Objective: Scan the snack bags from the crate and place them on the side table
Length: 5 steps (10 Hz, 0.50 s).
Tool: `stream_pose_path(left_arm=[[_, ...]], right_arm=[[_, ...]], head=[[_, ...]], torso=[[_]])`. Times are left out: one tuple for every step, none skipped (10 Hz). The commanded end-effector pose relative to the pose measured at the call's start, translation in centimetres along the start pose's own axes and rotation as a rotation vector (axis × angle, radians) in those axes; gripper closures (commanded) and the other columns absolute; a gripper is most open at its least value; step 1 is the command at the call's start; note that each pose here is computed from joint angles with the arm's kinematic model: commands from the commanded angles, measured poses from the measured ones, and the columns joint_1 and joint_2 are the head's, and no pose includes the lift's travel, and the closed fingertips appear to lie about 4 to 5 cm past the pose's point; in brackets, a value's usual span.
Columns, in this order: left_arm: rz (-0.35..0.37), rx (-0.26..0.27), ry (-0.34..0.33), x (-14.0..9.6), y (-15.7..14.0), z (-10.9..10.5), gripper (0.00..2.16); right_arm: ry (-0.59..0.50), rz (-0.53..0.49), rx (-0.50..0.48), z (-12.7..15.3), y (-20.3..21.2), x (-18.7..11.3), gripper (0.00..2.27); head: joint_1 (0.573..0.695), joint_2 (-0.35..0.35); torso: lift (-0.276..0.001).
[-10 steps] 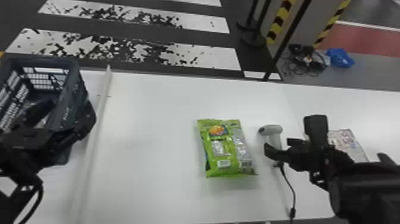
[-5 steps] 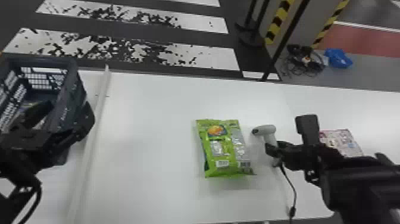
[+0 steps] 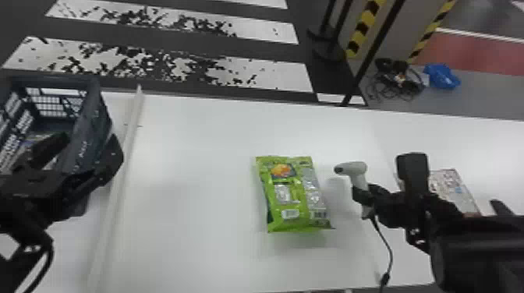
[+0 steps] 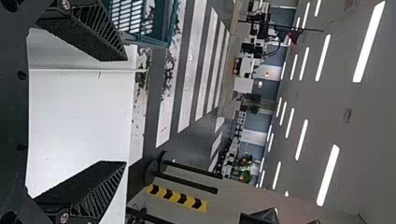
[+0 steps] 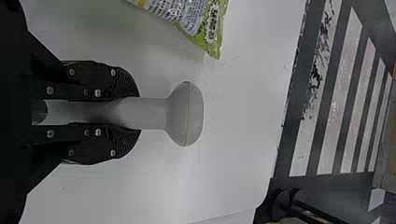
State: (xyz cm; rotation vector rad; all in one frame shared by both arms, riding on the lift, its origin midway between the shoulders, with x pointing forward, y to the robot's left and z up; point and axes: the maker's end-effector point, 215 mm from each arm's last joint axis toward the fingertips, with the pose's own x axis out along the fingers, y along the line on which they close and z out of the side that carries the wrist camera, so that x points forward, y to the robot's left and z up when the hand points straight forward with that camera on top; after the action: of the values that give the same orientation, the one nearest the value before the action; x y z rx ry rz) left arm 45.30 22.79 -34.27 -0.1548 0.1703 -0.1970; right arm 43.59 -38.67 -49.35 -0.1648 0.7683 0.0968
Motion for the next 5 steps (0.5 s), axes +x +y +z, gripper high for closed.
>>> stream_pose_path(left_arm=[[0.0, 0.0, 0.0, 0.0, 0.0, 0.0, 0.08], [0.001, 0.0, 0.0, 0.0, 0.1, 0.0, 0.08], [0.003, 0.001, 0.0, 0.0, 0.2, 0.0, 0.08], [0.008, -0.002, 0.002, -0.2, 0.4, -0.2, 0.08], [0.008, -0.001, 0.001, -0.2, 0.4, -0.2, 0.08]], right_arm=[[-0.031, -0.002, 0.019, 0.4, 0.8, -2.8, 2.22], [-0.035, 0.003, 0.033, 0.1, 1.5, -4.9, 2.22], [-0.035, 0.013, 0.043, -0.2, 2.7, -6.7, 2.22], [-0.013, 0.032, 0.061, -1.1, 4.0, -8.0, 2.22], [0.006, 0.039, 0.072, -1.9, 4.6, -9.1, 2.22]], head=[[0.695, -0.199], [0.695, -0.196], [0.695, -0.192], [0.695, -0.184], [0.695, -0.178]], torso=[[-0.094], [-0.094], [-0.094], [-0.094], [-0.094]])
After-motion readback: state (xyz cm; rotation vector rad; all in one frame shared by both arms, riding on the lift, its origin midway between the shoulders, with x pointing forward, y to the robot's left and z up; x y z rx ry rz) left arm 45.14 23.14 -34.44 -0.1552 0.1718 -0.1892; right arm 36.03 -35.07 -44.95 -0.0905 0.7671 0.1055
